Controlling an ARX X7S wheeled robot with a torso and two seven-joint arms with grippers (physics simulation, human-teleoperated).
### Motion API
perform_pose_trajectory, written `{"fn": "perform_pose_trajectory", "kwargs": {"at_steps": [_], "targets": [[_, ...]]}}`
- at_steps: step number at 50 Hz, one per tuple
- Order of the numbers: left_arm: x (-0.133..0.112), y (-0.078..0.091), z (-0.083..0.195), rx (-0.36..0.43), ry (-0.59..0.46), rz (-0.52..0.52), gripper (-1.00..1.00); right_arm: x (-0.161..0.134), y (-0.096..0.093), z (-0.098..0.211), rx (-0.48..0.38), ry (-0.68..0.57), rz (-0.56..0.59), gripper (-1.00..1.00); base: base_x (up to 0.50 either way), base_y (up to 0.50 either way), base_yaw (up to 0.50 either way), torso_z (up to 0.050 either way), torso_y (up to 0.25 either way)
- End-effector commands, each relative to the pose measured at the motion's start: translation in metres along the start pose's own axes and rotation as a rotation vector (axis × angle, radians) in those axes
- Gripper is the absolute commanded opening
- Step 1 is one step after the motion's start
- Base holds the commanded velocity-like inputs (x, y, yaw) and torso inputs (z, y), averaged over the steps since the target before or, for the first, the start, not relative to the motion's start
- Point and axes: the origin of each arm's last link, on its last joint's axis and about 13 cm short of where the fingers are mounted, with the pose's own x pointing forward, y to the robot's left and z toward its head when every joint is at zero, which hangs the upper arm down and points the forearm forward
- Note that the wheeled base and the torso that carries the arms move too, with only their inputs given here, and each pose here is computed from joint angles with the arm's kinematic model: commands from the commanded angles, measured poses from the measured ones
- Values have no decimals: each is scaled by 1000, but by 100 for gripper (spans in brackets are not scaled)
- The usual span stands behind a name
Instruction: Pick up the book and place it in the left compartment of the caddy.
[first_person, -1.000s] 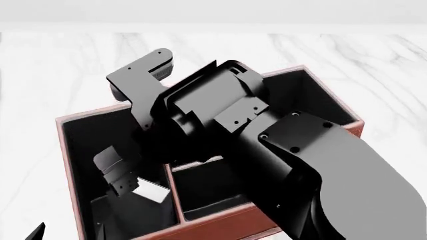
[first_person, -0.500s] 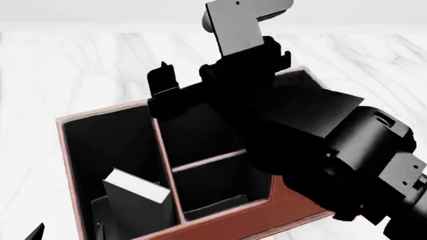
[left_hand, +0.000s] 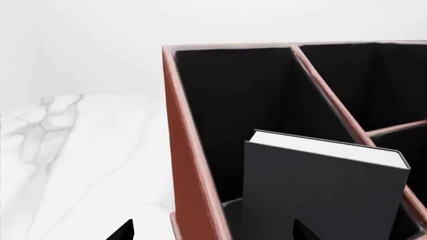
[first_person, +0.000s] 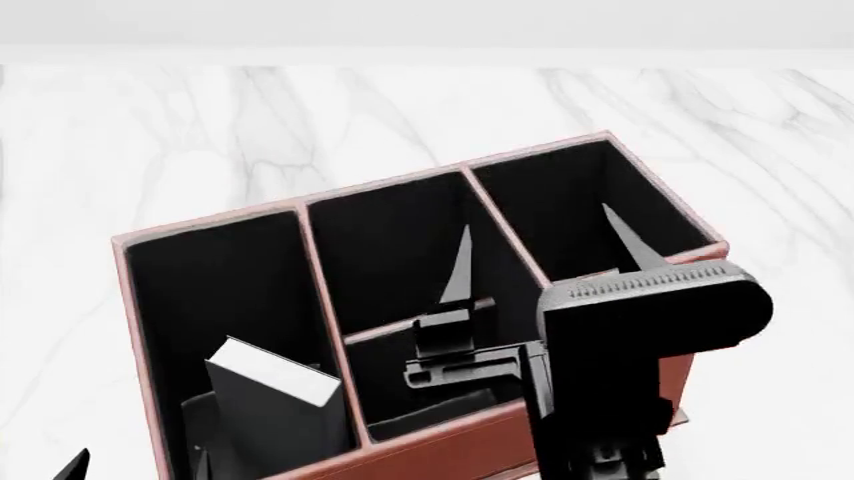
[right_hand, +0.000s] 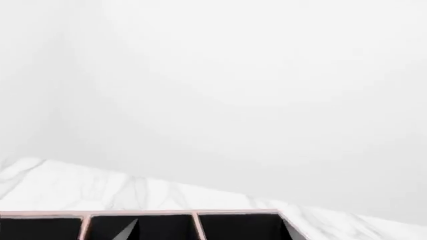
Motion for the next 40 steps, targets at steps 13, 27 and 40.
{"fn": "perform_pose_trajectory", "kwargs": {"at_steps": [13, 27, 40], "targets": [[1, 1, 2, 3, -5, 4, 100, -18, 3, -13, -40, -52, -29, 100, 0, 0, 0, 0, 0], [5, -6, 93, -21, -79, 66, 100, -17, 3, 5, -37, -49, -30, 100, 0, 0, 0, 1, 0], [31, -7, 154, 19, -184, 95, 100, -1, -5, 40, -89, -94, -33, 100, 0, 0, 0, 0, 0]]}}
